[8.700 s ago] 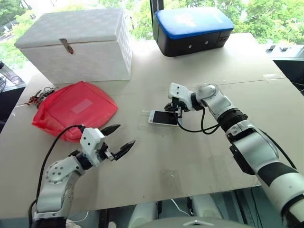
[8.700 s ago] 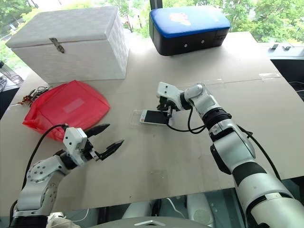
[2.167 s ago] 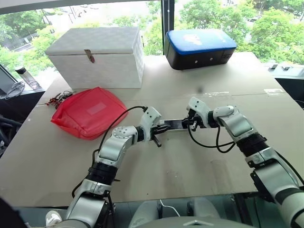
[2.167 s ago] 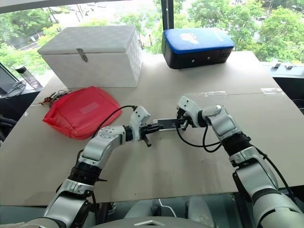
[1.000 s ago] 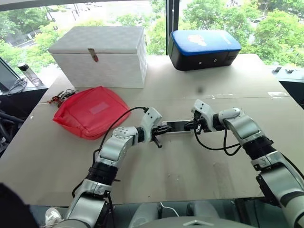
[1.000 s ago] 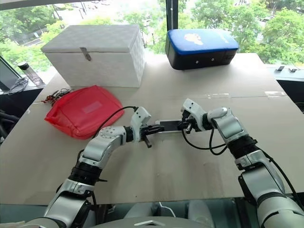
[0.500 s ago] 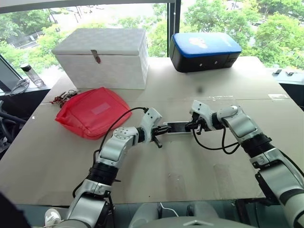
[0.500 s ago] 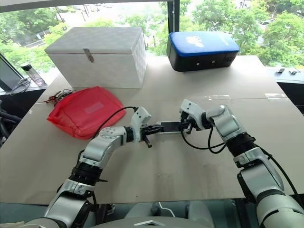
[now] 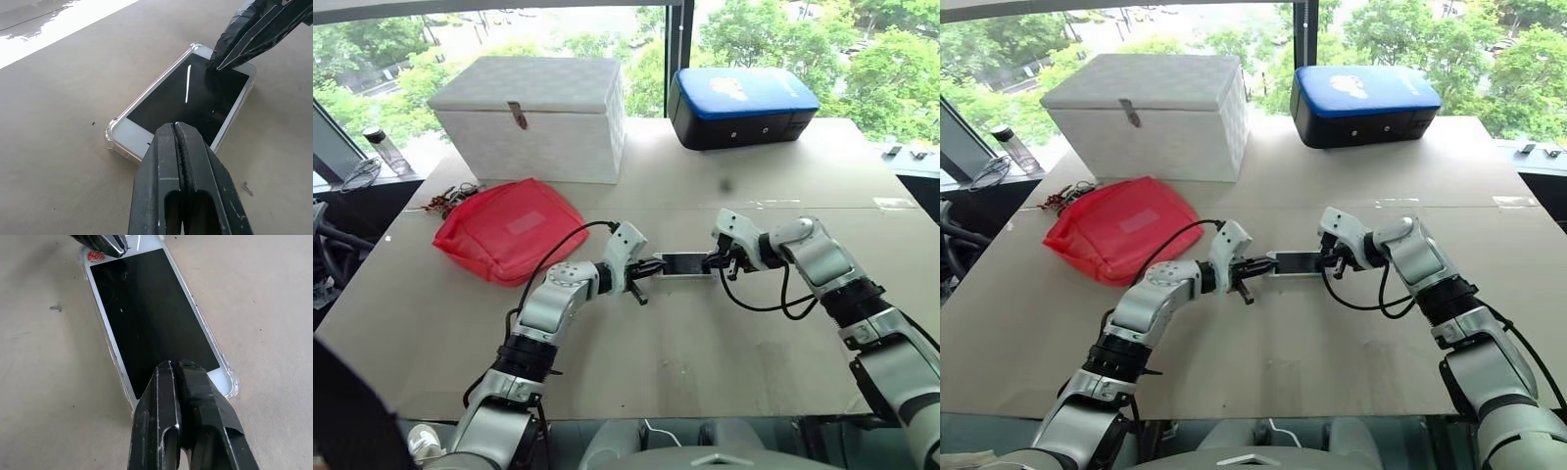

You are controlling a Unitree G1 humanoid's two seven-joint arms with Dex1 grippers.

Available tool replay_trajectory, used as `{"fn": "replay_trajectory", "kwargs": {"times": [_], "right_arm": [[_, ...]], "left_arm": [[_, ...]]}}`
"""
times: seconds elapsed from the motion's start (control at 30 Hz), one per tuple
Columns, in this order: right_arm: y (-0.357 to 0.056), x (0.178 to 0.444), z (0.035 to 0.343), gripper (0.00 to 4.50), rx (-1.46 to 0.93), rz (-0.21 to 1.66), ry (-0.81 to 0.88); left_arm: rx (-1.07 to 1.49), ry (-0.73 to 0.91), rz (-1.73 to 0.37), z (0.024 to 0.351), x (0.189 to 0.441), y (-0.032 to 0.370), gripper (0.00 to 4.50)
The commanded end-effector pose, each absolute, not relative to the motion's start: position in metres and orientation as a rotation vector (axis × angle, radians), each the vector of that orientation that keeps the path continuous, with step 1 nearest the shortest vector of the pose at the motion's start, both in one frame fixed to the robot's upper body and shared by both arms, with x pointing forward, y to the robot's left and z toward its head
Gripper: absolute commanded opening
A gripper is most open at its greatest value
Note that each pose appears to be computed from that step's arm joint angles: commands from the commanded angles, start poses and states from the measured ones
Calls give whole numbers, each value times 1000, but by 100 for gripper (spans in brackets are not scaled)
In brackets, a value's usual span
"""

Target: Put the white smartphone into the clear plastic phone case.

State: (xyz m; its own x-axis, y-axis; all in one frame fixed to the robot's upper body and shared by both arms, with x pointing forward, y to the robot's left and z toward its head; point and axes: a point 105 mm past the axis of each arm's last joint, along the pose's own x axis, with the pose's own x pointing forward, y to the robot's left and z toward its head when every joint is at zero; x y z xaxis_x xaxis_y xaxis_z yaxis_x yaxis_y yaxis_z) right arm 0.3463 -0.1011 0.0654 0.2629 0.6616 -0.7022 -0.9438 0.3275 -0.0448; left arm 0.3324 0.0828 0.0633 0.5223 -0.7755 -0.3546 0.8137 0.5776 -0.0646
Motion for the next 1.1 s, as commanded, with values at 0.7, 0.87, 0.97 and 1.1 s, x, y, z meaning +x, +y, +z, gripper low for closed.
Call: {"fn": "replay_trajectory", "kwargs": {"times": [0.7, 0.87, 0.97, 1.1], "right_arm": [[-141, 260, -33, 0, -491, 1167, 1090], [-148, 257, -32, 0, -514, 1170, 1114], [-156, 254, -35, 0, -546, 1160, 1158], [-169, 252, -45, 0, -583, 1137, 1232]], "left_arm": [[107, 341, -1056, 72, 332, 57, 2], [123, 361, -1055, 68, 334, 56, 2], [126, 367, -1056, 67, 334, 56, 2], [126, 370, -1057, 66, 333, 55, 2]]}}
